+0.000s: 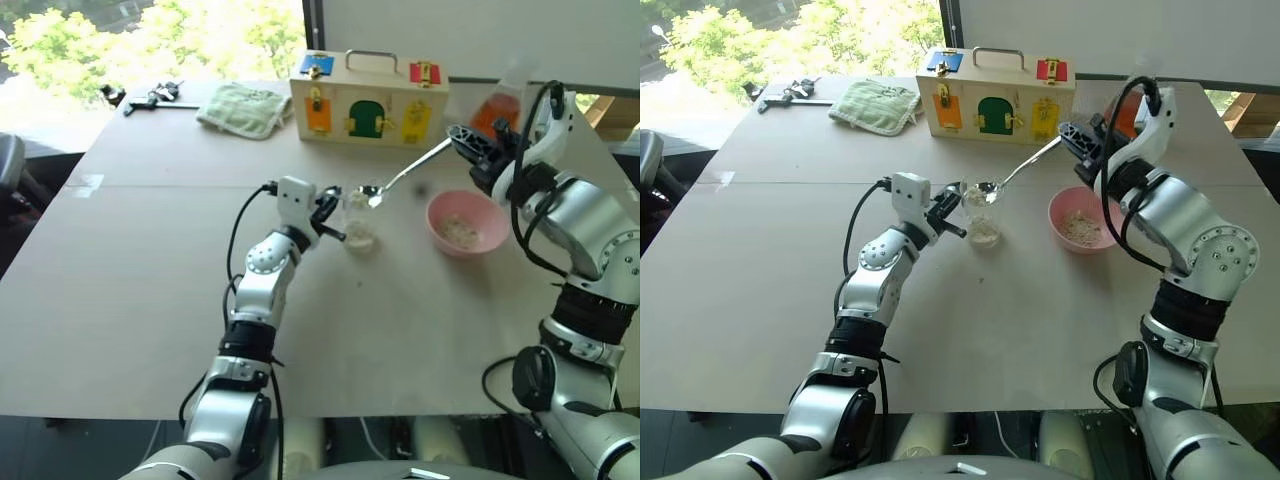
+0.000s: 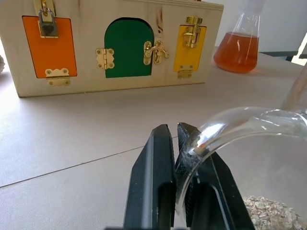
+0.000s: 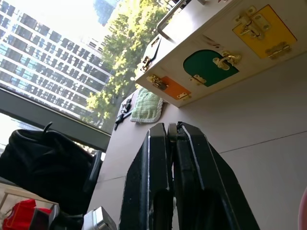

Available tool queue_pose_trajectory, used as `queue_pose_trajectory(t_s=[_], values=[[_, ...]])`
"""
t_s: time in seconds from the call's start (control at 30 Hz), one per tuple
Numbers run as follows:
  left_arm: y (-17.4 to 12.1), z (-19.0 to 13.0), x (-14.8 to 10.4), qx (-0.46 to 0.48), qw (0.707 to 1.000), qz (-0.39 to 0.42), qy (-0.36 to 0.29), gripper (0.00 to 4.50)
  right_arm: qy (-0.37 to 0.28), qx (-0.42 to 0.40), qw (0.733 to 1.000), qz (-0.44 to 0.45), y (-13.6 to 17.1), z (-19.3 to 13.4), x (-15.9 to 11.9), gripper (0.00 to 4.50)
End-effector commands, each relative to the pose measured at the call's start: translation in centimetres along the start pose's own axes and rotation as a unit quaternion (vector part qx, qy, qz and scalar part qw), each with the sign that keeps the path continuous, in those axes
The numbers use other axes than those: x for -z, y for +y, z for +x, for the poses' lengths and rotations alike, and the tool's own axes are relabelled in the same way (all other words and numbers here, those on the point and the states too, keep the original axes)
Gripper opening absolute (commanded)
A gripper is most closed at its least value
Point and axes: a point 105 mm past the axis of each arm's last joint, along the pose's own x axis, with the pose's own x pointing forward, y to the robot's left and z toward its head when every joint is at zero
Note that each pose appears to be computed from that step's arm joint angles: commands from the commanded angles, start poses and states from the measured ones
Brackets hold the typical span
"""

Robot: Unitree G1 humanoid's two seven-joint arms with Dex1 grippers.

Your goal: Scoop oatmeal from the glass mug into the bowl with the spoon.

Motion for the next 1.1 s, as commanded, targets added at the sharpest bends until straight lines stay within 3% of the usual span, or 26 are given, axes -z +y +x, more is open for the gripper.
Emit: queue_pose_trajectory(t_s=[0.03, 0.5, 1.1], values=[[0.9, -0.4, -0.2, -0.02, 1.0, 0.004, -0.008, 0.07, -0.019, 0.01, 1.0, 0.015, -0.1, -0.7, -0.8, 0.0], [1.1, -0.2, -0.4, -0.027, 0.999, -0.015, -0.022, 0.07, -0.026, 0.012, 0.994, 0.101, -0.8, -0.7, 0.2, 0.0], [0.6, 0.0, -0.5, -0.024, 0.999, -0.024, -0.026, 0.07, -0.055, -0.023, 0.988, 0.145, -2.2, -0.4, 1.5, 0.0]])
